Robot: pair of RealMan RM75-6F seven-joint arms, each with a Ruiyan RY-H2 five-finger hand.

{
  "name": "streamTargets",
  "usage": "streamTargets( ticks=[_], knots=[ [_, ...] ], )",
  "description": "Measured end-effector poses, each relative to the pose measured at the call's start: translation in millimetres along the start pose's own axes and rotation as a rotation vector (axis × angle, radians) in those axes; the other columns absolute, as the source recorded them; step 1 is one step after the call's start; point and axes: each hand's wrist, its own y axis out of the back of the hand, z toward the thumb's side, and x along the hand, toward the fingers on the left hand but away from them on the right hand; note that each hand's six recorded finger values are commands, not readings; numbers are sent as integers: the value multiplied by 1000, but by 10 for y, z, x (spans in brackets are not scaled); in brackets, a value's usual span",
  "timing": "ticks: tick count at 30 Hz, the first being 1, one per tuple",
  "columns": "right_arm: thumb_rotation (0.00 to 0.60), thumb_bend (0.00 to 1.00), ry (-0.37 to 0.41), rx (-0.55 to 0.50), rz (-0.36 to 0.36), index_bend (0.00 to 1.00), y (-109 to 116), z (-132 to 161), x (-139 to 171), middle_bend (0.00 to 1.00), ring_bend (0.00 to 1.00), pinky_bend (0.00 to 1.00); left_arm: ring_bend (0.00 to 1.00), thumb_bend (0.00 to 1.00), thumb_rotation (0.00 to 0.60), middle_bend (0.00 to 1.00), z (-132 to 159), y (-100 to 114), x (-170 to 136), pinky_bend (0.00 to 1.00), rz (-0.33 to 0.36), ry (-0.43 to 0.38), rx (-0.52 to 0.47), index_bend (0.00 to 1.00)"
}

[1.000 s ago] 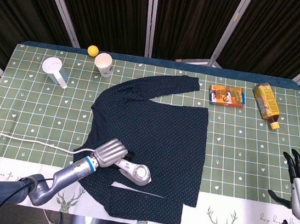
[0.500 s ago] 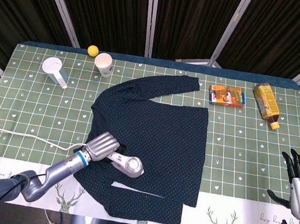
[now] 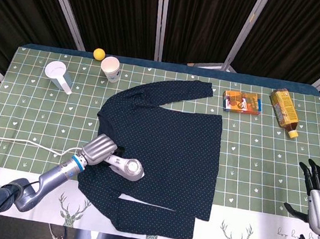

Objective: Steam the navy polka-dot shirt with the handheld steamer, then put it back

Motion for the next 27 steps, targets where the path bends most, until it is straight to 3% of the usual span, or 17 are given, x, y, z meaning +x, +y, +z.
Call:
streamTargets(
  ticks=[19, 27],
  knots=[
    [600, 0, 6, 7, 2, 0, -13, 24, 8, 0, 0, 0, 763, 664, 600, 847, -326, 90, -150, 997, 29, 65, -14, 1000],
    [600, 0, 6, 7, 4, 0, -19, 24, 10, 0, 0, 0, 763, 664, 600, 847, -460, 311, -183, 997, 93, 97, -49, 1000]
  ],
)
